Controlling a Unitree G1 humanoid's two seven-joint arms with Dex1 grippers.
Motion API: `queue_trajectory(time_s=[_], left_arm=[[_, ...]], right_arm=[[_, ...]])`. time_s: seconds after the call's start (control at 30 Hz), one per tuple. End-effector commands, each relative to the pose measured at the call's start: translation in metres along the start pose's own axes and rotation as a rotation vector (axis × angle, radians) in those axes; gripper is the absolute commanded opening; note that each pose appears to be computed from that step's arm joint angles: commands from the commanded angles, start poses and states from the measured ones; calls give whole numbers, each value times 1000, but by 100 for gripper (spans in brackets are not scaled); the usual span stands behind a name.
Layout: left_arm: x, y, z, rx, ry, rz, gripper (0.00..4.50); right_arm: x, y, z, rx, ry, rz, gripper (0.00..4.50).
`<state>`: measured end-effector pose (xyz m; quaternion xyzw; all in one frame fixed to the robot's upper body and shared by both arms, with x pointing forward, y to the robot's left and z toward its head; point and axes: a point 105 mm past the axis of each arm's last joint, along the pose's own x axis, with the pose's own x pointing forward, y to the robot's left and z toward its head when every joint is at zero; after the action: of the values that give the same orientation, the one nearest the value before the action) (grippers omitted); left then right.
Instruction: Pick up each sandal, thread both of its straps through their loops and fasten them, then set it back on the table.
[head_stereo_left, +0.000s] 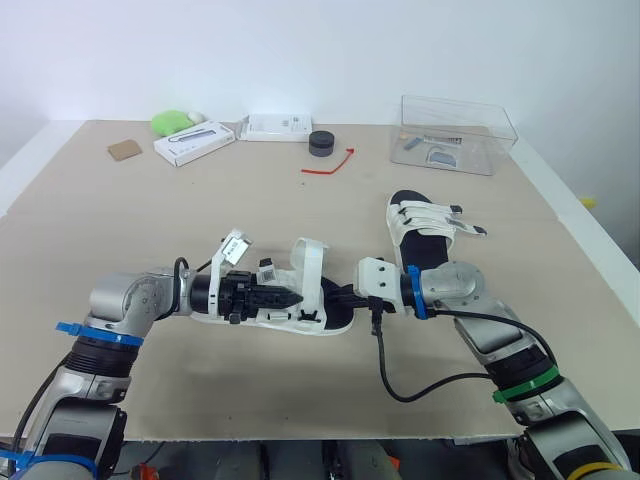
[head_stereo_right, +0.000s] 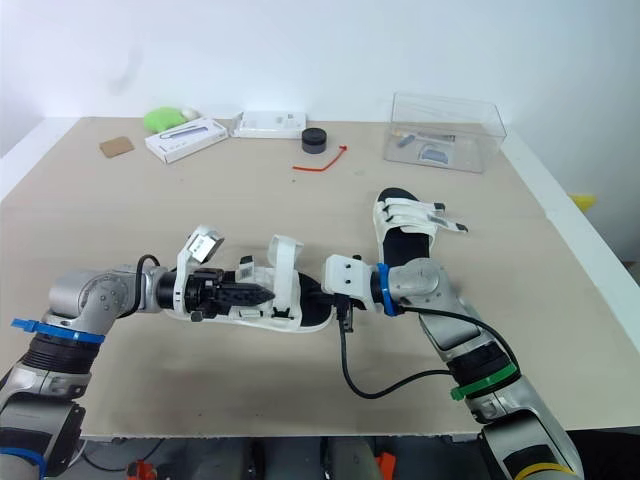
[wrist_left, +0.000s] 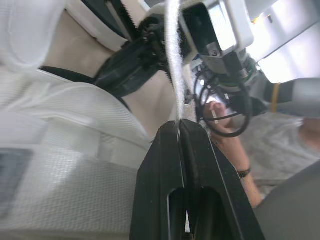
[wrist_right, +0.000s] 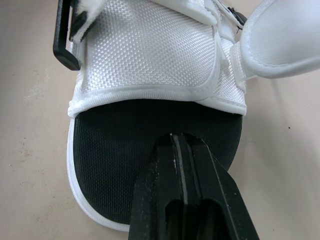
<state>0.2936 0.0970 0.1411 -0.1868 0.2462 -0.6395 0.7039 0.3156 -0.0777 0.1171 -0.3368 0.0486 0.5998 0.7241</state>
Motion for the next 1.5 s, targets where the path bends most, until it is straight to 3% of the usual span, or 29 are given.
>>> queue_trajectory(time_s=[0.03, 0.73, 0.77, 0.83, 1.17, 1.5], left_arm=[[-4, 11, -2, 23, 22, 65, 10], [2, -6, 4, 29, 69, -30, 10], [1, -7, 7, 44, 61, -31, 62], [2, -11, 14, 85, 54, -38, 110], [9, -12, 25, 229, 84, -5, 110], [22, -18, 20, 245, 129, -45, 110]], right_arm=[[-3, 9, -24, 48, 88, 26, 0], [-2, 9, -25, 47, 95, 22, 0], [-2, 10, -26, 47, 95, 22, 0], [-3, 10, -26, 48, 97, 22, 0], [-1, 9, -26, 47, 95, 18, 0], [0, 8, -26, 45, 96, 16, 0]])
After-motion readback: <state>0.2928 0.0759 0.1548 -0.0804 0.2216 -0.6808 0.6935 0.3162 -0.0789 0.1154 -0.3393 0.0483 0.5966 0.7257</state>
